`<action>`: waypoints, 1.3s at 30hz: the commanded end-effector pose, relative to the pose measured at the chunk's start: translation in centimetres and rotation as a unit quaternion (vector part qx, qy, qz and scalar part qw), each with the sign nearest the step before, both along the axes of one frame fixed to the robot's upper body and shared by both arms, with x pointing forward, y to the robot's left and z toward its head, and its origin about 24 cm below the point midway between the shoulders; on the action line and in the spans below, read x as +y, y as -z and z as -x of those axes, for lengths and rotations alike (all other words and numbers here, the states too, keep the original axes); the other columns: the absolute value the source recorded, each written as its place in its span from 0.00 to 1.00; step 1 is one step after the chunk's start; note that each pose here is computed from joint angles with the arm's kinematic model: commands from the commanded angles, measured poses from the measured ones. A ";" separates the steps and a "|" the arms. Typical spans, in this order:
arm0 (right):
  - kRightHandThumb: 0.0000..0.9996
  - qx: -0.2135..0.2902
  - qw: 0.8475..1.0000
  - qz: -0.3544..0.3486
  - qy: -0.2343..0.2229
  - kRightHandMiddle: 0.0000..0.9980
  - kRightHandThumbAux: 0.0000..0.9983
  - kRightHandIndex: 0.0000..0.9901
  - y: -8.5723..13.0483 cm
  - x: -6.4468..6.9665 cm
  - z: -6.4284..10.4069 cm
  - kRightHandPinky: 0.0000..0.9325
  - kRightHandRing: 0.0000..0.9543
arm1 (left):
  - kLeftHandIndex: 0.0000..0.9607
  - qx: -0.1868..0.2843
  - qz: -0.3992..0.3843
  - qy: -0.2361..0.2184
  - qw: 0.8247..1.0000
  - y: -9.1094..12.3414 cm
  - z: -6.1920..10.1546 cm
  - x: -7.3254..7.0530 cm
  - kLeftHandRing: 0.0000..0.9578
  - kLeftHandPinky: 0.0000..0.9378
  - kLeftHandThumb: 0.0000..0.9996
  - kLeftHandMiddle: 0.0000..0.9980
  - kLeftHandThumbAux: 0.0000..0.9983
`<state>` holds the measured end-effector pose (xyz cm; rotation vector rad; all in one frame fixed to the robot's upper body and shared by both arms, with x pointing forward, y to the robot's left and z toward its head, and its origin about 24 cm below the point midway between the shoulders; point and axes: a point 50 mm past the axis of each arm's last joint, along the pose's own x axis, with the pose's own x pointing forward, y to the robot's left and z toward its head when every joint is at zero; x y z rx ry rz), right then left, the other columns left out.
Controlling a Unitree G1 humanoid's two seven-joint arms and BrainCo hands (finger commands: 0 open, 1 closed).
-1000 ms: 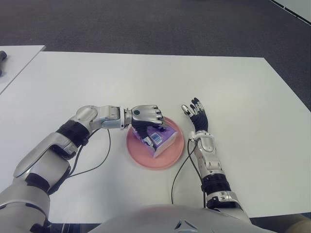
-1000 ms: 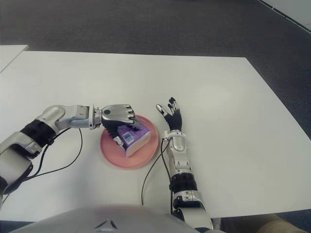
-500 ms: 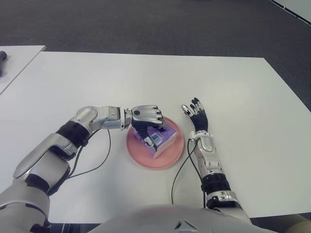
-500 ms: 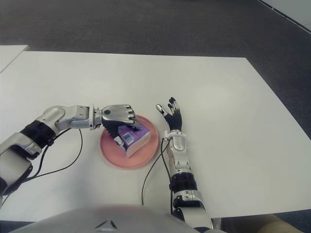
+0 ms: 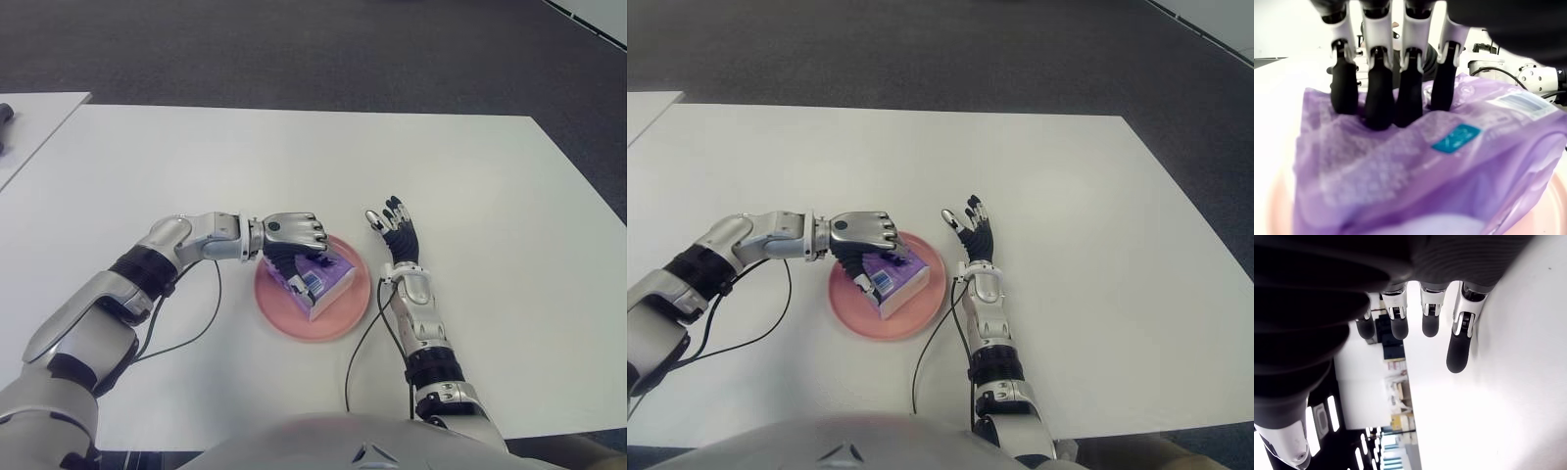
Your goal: Put the tissue paper into the plate.
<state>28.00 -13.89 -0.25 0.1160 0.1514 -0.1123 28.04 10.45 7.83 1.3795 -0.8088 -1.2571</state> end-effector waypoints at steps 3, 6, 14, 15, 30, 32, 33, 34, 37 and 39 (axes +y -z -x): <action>0.20 0.078 0.997 -0.006 0.006 0.00 0.66 0.00 3.0 -0.1 1.7 0.01 0.00 | 0.00 0.033 -0.052 -0.006 0.998 2.3 0.9 1.0 0.00 0.00 0.34 0.00 0.12; 0.20 0.078 0.997 -0.006 0.006 0.00 0.66 0.00 3.1 -0.1 1.7 0.01 0.00 | 0.00 0.030 -0.042 -0.014 0.999 2.2 0.8 1.1 0.00 0.00 0.33 0.00 0.11; 0.20 0.078 0.997 -0.007 0.006 0.00 0.66 0.00 3.1 0.0 1.7 0.01 0.00 | 0.00 0.018 0.043 -0.053 0.998 0.2 -0.3 1.3 0.00 0.00 0.32 0.00 0.11; 0.20 0.078 0.997 -0.007 0.006 0.00 0.66 0.00 3.1 0.0 1.7 0.01 0.00 | 0.00 0.018 0.051 -0.056 0.997 -0.1 -0.3 1.3 0.00 0.00 0.32 0.00 0.11; 0.20 0.077 0.997 -0.007 0.006 0.00 0.66 0.00 3.1 0.1 1.7 0.01 0.00 | 0.00 0.128 0.291 -0.168 0.933 -3.8 -1.9 3.3 0.00 0.00 0.32 0.00 0.13; 0.20 0.077 0.997 -0.007 0.006 0.00 0.66 0.00 3.1 0.1 1.7 0.01 0.00 | 0.00 0.145 0.324 -0.168 0.920 -4.3 -2.1 3.8 0.00 0.00 0.29 0.00 0.16; 0.20 0.077 0.997 -0.007 0.006 0.00 0.66 0.00 3.1 0.1 1.7 0.01 0.00 | 0.00 0.153 0.342 -0.168 0.912 -4.6 -2.2 4.1 0.00 0.00 0.29 0.00 0.17; 0.20 0.077 0.997 -0.007 0.006 0.00 0.66 0.00 3.1 0.1 1.7 0.01 0.00 | 0.00 0.159 0.353 -0.168 0.907 -4.8 -2.4 4.3 0.00 0.00 0.27 0.00 0.19; 0.20 0.077 0.997 -0.007 0.006 0.00 0.66 0.00 3.1 0.2 1.7 0.01 0.00 | 0.00 0.174 0.390 -0.174 0.887 -5.4 -3.3 4.6 0.00 0.00 0.25 0.00 0.24; 0.20 0.077 0.997 -0.007 0.006 0.00 0.66 0.00 3.1 0.2 1.8 0.01 0.00 | 0.00 0.177 0.412 -0.179 0.875 -5.6 -4.0 4.5 0.00 0.00 0.23 0.00 0.27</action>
